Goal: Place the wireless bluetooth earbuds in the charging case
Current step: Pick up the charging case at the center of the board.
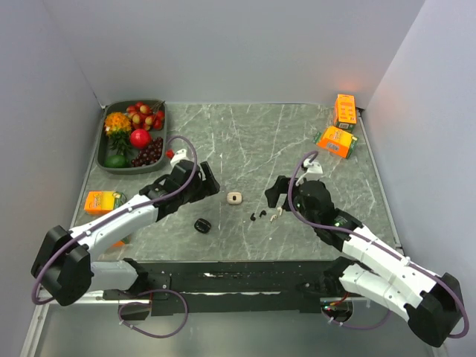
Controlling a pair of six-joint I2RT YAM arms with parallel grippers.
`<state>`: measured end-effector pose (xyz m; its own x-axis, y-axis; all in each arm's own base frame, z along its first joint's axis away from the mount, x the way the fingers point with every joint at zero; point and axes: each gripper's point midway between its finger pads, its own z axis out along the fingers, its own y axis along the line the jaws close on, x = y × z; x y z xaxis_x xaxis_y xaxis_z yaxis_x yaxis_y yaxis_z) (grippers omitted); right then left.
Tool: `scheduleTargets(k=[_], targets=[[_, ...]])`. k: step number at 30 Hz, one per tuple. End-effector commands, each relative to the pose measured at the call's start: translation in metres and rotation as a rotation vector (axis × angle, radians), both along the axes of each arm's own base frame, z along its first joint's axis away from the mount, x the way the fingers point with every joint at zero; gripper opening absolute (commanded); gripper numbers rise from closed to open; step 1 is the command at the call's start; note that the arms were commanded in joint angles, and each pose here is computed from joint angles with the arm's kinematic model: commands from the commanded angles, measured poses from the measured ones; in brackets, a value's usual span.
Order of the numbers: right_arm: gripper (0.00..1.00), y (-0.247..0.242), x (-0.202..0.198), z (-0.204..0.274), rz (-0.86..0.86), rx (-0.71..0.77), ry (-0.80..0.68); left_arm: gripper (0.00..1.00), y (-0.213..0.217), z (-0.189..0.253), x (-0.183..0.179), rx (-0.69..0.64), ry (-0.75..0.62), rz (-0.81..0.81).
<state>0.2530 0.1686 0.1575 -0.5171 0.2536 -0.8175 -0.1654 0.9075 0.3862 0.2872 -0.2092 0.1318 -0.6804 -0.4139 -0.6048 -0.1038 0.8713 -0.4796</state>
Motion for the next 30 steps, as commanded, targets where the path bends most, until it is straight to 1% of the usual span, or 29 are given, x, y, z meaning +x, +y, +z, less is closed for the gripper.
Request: scheduleTargets(k=[1,2,4,5,7,8,9,10,13,17,19,22,27,30], targets=[[1.0,0.012,0.009,0.022,0.005,0.07,-0.038,0.96,-0.012,0.031,0.019,-0.062,-0.105,0.001],[1.0,0.014,0.01,0.016,0.012,0.051,-0.011,0.96,-0.013,0.027,0.018,-0.063,-0.107,-0.003],[1.0,0.015,0.011,0.021,0.013,0.029,0.009,0.96,-0.019,0.022,0.021,-0.065,-0.089,-0.004],[1.0,0.013,0.013,0.02,0.001,0.017,0.018,0.96,-0.02,0.016,0.028,-0.036,-0.07,0.028],[1.0,0.013,0.014,0.023,0.0,0.011,0.017,0.99,-0.033,0.009,0.029,-0.001,-0.048,0.013],[1.0,0.012,0.013,0.028,0.001,0.018,0.006,0.97,-0.036,0.013,0.034,0.021,-0.053,0.032],[1.0,0.011,0.012,0.027,0.0,0.017,0.003,0.99,-0.047,0.001,0.032,0.046,-0.029,0.016],[1.0,0.009,0.011,0.028,-0.007,0.021,0.004,0.96,-0.052,-0.002,0.033,0.054,-0.034,0.008],[1.0,0.004,0.006,0.035,-0.009,0.034,-0.02,0.96,-0.06,-0.016,0.036,0.107,-0.057,0.025],[1.0,-0.003,-0.004,0.045,-0.005,0.043,-0.046,0.96,-0.072,-0.038,0.042,0.167,0.026,0.013],[1.0,-0.005,-0.008,0.046,0.0,0.05,-0.05,0.96,-0.081,-0.044,0.041,0.168,0.033,-0.024],[1.0,-0.007,-0.014,0.049,0.009,0.072,-0.067,0.96,-0.089,-0.051,0.041,0.151,0.04,-0.038],[1.0,-0.008,-0.018,0.046,0.017,0.091,-0.077,0.96,-0.094,-0.073,0.042,0.21,0.107,-0.003],[1.0,-0.007,-0.017,0.042,0.02,0.078,-0.06,0.96,-0.1,-0.076,0.04,0.206,0.118,0.006]])
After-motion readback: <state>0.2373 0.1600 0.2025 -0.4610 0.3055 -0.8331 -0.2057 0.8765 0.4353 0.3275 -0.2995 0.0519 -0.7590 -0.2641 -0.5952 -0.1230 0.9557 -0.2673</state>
